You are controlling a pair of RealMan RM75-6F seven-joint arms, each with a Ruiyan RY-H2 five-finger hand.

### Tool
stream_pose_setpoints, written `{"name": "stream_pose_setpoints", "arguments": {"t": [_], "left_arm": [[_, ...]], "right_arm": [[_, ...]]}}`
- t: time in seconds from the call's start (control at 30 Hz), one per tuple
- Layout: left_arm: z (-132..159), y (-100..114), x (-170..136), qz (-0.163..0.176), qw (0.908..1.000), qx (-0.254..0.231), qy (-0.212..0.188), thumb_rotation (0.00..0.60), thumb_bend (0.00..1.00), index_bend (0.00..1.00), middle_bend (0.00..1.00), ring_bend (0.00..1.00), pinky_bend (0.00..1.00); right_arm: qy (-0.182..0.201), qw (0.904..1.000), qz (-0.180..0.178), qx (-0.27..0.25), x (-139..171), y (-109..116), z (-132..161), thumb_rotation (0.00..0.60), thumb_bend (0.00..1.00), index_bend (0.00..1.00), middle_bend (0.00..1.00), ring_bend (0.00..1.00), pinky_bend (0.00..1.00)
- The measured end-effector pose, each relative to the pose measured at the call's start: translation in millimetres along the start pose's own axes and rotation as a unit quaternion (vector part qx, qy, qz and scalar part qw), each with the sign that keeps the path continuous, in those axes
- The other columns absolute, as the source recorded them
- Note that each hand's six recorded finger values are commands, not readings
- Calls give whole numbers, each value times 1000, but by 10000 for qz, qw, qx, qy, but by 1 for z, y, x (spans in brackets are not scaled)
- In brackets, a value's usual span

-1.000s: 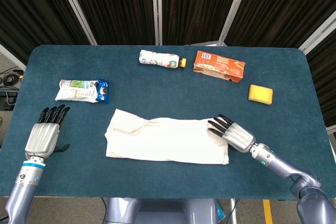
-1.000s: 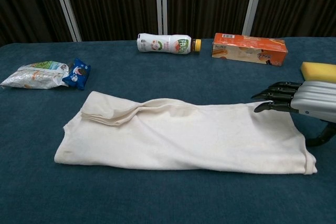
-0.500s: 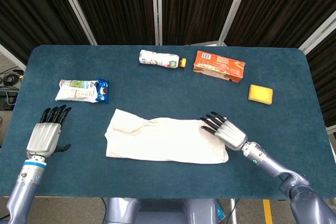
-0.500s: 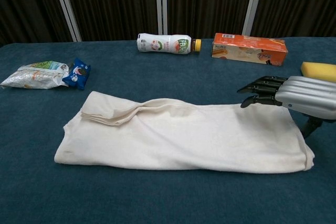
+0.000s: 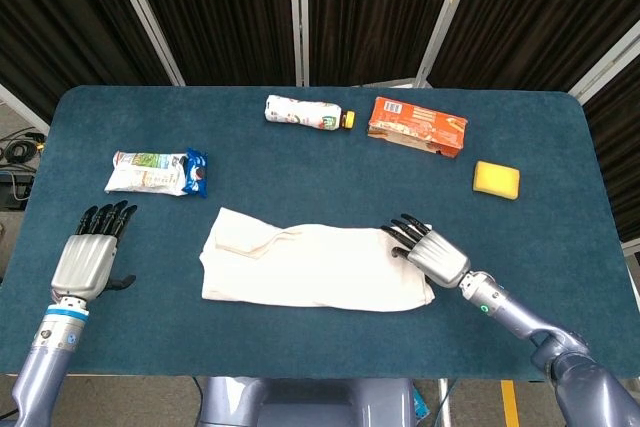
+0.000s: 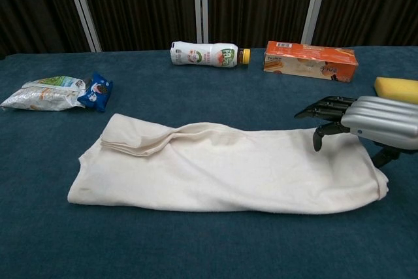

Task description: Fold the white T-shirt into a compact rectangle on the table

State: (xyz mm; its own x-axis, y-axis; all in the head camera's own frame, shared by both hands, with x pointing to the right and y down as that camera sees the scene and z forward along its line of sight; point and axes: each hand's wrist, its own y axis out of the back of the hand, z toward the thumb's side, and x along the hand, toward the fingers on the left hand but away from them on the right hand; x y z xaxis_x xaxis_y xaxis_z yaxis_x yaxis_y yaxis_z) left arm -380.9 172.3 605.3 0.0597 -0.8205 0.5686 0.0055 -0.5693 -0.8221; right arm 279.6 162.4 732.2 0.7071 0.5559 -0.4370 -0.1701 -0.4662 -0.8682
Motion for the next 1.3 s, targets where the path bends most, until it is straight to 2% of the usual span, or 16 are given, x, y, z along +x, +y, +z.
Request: {"name": "stream_pose_setpoints", "arguments": {"t": [0.1, 0.17, 0.23, 0.73, 1.03, 1.3], "left_arm": [[0, -1, 0, -5, 10000, 7, -3, 600, 125, 0, 0, 0, 0], [1, -1, 0, -15, 10000, 9, -8, 600, 125, 0, 0, 0, 0], [1, -1, 0, -16, 10000, 12, -9, 600, 125, 0, 0, 0, 0], [-2, 1, -4, 2, 10000, -90, -21, 600, 125, 0, 0, 0, 0], [0, 4, -9, 23, 9998, -155, -125, 600, 125, 0, 0, 0, 0], [2, 8, -14, 67, 9995, -217, -218, 600, 125, 0, 0, 0, 0]], "right_arm": [[-14, 10000, 5, -13, 1, 0, 0, 600, 367, 529, 96, 0, 0], [-34, 10000, 1, -38, 1, -1, -1, 600, 390, 622, 135, 0, 0], [-56, 10000, -7, -65, 2, -1, -1, 600, 404, 668, 159, 0, 0], [-175, 9998, -74, -77, 16, 1, -7, 600, 428, 677, 151, 0, 0], [-304, 9995, -5, 117, 42, 1, -18, 600, 428, 682, 148, 0, 0], [-591, 9976, 122, 338, 77, 4, -38, 600, 428, 684, 148, 0, 0]]}}
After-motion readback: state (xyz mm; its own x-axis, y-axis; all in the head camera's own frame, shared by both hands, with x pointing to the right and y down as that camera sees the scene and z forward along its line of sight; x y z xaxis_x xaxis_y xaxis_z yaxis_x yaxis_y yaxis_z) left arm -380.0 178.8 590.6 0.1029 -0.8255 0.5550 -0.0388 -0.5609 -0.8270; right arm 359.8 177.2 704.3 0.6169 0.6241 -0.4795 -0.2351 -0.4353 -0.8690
